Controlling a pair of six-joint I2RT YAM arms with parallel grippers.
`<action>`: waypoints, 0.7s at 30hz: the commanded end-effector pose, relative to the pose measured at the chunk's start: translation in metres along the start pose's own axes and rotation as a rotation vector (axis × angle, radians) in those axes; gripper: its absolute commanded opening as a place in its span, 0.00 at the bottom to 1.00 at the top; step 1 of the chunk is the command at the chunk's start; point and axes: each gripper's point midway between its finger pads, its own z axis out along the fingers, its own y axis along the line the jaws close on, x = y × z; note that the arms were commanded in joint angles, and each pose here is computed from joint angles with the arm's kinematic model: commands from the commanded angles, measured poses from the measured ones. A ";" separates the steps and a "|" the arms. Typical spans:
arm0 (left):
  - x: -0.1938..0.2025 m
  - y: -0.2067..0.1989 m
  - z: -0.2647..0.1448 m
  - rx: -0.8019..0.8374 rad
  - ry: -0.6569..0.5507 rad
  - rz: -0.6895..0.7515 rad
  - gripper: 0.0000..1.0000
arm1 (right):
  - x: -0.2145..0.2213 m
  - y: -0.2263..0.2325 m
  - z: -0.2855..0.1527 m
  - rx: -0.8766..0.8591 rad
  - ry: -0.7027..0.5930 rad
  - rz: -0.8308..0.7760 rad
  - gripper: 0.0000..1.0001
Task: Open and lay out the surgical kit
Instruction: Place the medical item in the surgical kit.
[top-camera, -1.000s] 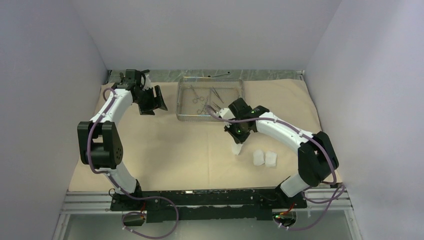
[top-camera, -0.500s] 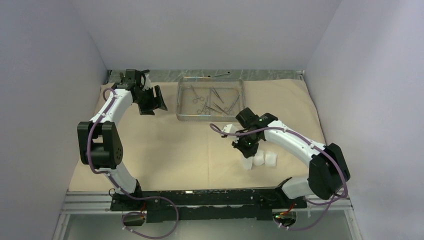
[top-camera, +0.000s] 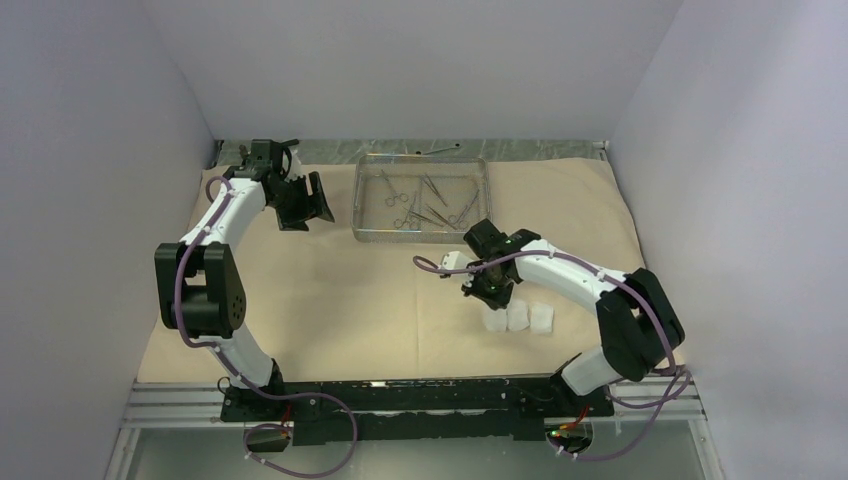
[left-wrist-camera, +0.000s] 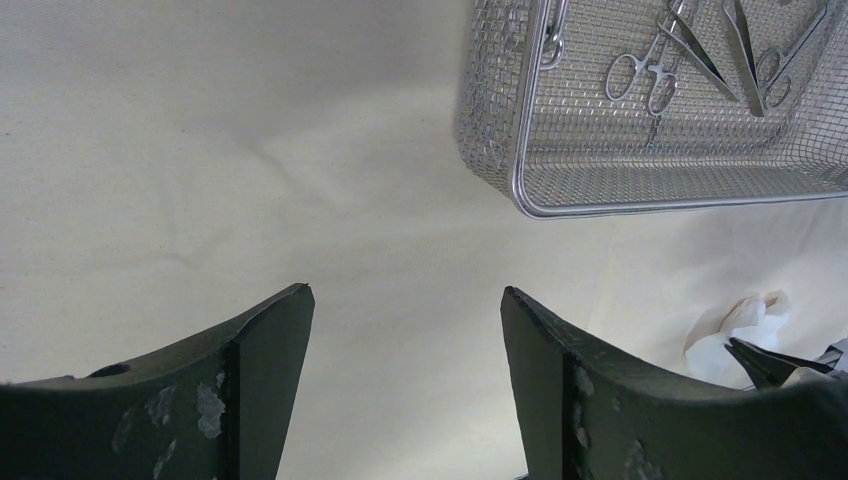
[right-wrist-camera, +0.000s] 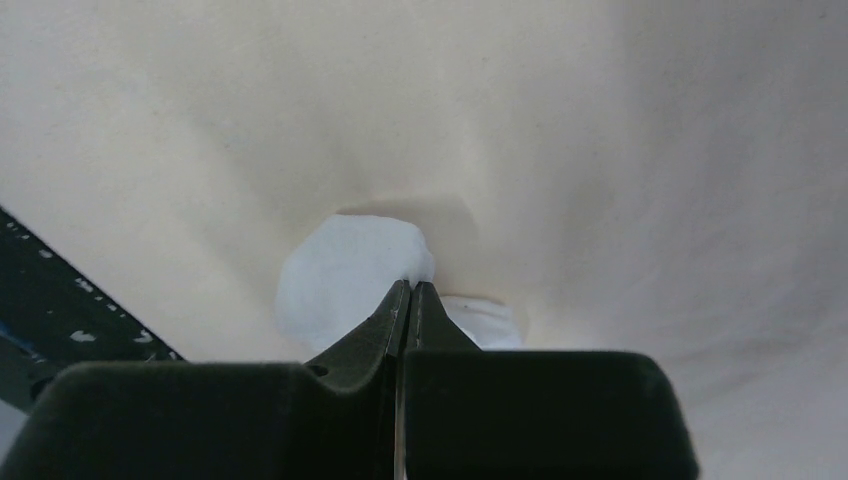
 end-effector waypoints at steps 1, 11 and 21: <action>-0.008 -0.003 -0.009 -0.005 -0.040 0.035 0.75 | -0.008 -0.021 0.005 0.090 -0.021 -0.052 0.02; -0.012 -0.002 -0.007 -0.008 -0.040 0.039 0.75 | -0.018 -0.025 -0.005 0.100 -0.046 -0.035 0.54; -0.013 -0.003 -0.009 -0.011 -0.051 0.039 0.75 | -0.086 -0.080 -0.100 0.358 -0.432 0.119 1.00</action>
